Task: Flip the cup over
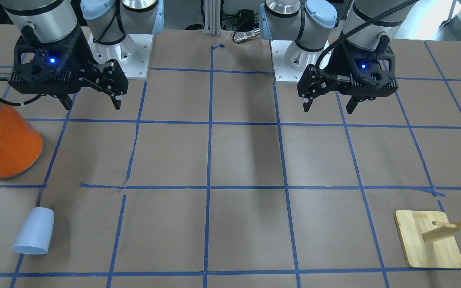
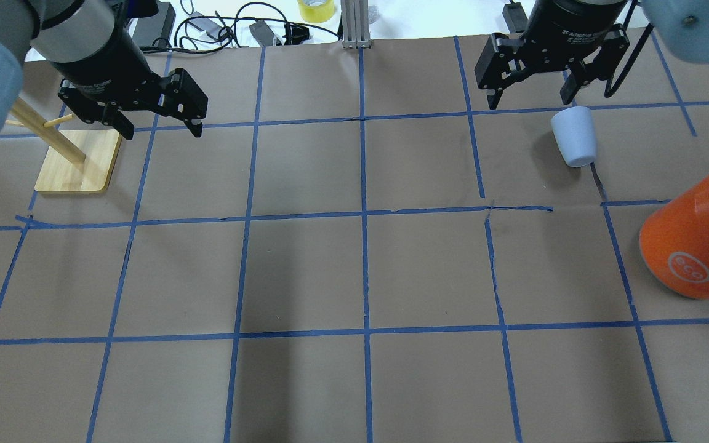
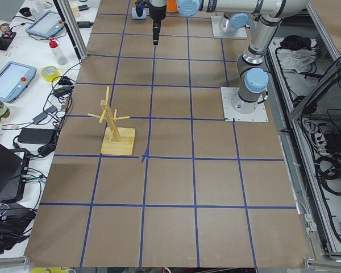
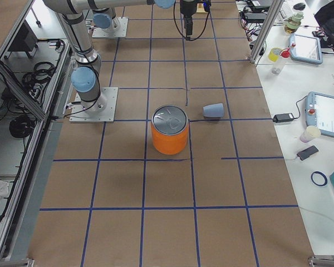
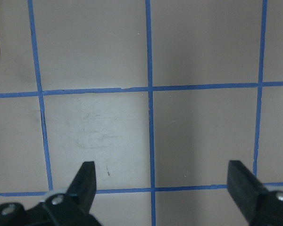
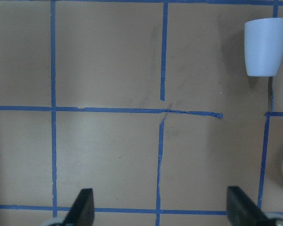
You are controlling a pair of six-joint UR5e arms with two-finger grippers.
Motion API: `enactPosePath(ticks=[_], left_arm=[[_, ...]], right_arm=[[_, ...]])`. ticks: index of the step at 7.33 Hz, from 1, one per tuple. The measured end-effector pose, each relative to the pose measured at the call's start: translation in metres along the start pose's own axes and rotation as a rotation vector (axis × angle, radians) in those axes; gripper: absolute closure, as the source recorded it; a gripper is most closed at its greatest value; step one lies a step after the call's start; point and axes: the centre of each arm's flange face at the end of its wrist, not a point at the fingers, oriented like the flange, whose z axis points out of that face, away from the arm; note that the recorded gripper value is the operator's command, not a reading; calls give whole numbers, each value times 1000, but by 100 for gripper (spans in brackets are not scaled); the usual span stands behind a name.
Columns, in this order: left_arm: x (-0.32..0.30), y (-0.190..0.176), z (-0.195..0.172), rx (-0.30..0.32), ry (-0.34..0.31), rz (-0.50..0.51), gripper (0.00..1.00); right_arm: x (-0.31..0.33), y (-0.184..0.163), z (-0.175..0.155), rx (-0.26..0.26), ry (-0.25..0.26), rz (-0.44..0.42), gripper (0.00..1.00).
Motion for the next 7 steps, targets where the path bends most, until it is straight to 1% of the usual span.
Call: enactPosePath(ticks=[7], left_arm=[[-1, 5, -10, 18, -7, 7, 0]], right_arm=[[-1, 0, 1, -1, 2, -2, 0]])
